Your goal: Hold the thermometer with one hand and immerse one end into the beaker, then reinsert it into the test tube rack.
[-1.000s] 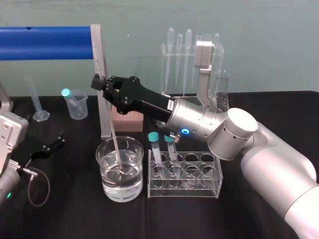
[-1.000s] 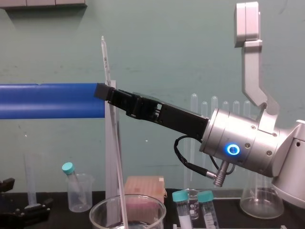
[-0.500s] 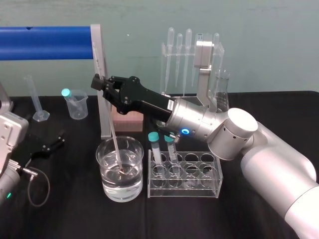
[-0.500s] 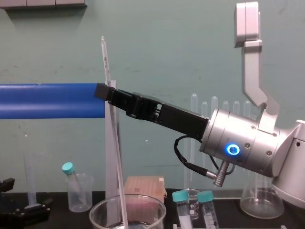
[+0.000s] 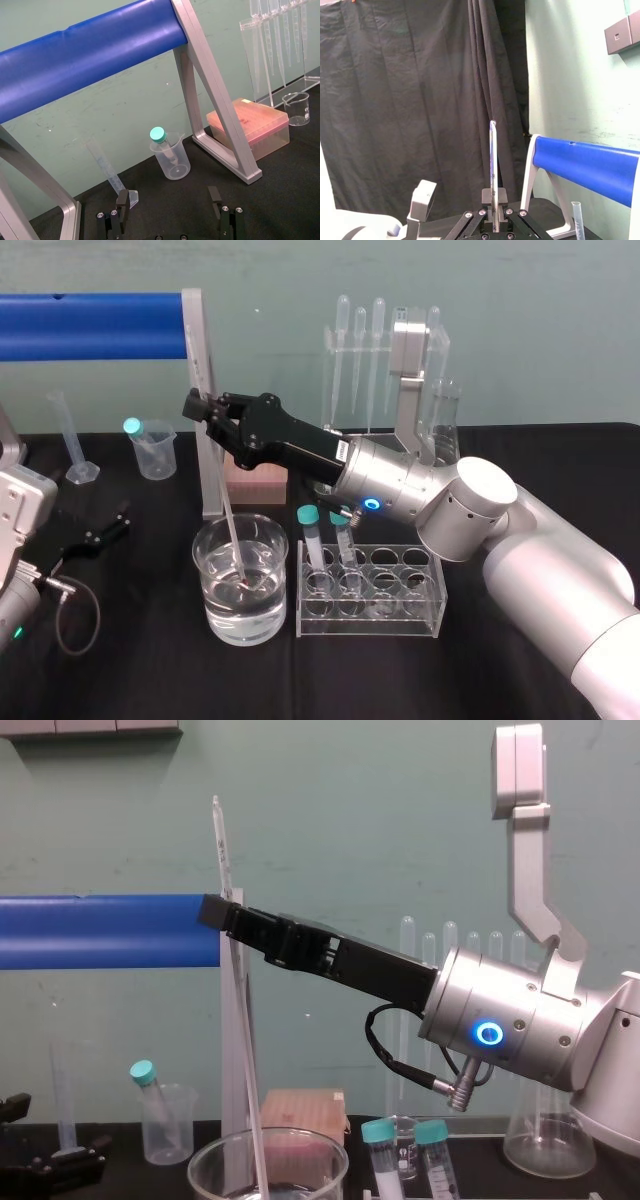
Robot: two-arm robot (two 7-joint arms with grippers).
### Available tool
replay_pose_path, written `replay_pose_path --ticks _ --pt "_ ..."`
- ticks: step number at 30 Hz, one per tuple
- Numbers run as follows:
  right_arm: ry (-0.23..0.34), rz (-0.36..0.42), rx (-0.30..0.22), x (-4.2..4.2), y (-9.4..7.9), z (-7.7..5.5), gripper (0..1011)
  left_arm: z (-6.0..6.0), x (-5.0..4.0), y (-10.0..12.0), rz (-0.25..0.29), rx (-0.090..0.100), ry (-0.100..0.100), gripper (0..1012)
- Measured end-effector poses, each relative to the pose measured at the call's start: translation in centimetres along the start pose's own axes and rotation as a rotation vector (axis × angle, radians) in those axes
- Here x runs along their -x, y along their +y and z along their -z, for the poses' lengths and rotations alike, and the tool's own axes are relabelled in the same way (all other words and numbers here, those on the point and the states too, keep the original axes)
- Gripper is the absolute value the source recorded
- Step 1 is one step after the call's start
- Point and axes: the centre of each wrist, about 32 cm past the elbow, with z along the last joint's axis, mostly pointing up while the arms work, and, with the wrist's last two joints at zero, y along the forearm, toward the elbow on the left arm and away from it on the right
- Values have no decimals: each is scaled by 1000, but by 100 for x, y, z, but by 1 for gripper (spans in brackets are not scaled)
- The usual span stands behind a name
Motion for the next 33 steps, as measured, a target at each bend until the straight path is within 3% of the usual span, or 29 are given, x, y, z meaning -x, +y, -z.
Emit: replay_pose_path --ticks 24,33 --pt "0 0 0 0 0 1 56 0 0 0 0 0 0 1008" --pt "-5 -37 -19 -28 2 -31 56 0 0 0 0 0 0 1008"
